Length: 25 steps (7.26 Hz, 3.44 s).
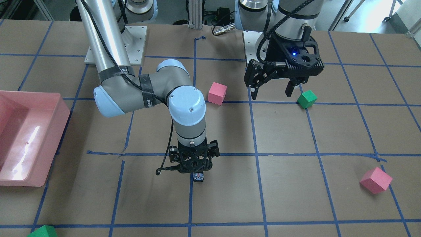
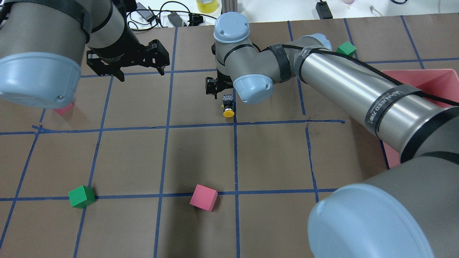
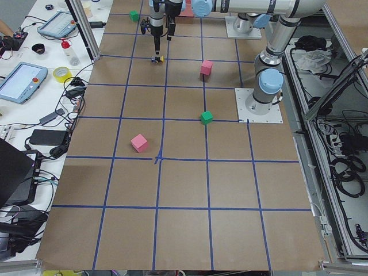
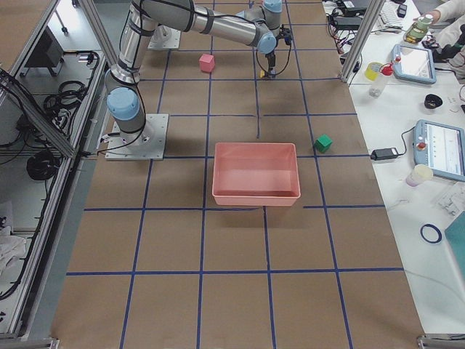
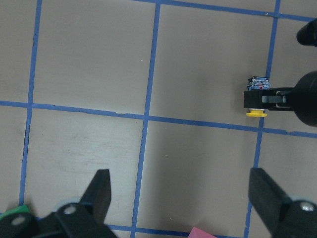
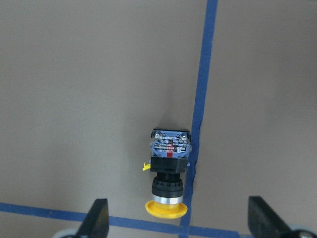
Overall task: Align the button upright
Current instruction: 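Release the switch on its side and raise the right gripper away, then move the left gripper over the lying switch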
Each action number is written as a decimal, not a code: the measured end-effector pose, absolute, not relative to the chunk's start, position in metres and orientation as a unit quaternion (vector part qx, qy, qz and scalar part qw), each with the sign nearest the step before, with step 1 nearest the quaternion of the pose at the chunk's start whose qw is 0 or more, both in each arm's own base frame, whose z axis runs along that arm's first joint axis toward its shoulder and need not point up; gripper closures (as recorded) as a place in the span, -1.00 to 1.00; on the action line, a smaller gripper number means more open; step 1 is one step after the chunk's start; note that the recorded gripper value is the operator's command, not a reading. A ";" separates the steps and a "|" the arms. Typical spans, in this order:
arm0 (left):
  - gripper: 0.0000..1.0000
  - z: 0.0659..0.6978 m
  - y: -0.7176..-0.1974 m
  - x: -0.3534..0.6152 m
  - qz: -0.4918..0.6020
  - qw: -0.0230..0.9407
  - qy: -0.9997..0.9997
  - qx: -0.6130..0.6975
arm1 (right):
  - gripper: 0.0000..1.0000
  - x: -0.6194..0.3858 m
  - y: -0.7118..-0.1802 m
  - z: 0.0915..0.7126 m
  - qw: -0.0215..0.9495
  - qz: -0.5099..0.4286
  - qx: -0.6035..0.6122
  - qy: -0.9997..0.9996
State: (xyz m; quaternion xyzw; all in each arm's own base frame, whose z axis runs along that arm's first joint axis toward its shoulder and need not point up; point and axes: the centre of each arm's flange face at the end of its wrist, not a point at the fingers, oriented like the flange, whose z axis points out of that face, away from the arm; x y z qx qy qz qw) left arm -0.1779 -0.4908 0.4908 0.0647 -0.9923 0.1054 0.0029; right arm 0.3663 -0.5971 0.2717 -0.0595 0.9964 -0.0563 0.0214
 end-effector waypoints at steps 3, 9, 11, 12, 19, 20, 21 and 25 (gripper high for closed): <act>-1.00 0.491 -0.491 -0.178 0.105 0.003 -0.992 0.065 | -1.00 0.300 -0.584 0.366 -0.012 -0.078 -0.086 0.993; -1.00 0.490 -0.491 -0.178 0.105 0.003 -0.992 0.065 | -1.00 0.199 -0.504 0.494 -0.028 -0.056 -0.144 0.988; -1.00 0.490 -0.491 -0.178 0.105 0.003 -0.992 0.065 | -1.00 0.183 -0.493 0.513 -0.031 -0.066 -0.128 0.989; -1.00 0.490 -0.491 -0.178 0.105 0.003 -0.992 0.065 | -1.00 0.169 -0.495 0.515 -0.031 -0.066 -0.111 0.991; -1.00 0.467 -0.495 -0.180 0.083 -0.001 -0.995 0.062 | -1.00 0.129 -0.490 0.497 -0.016 -0.033 0.016 0.999; -1.00 0.463 -0.498 -0.177 0.081 -0.004 -0.995 0.063 | -1.00 0.130 -0.489 0.497 -0.010 -0.033 0.026 0.999; -1.00 0.467 -0.501 -0.176 0.088 -0.003 -0.994 0.066 | -1.00 0.130 -0.488 0.498 -0.007 -0.033 0.030 0.999; -1.00 0.456 -0.497 -0.207 0.114 0.009 -0.989 0.091 | -1.00 0.131 -0.488 0.504 -0.004 -0.039 0.031 0.999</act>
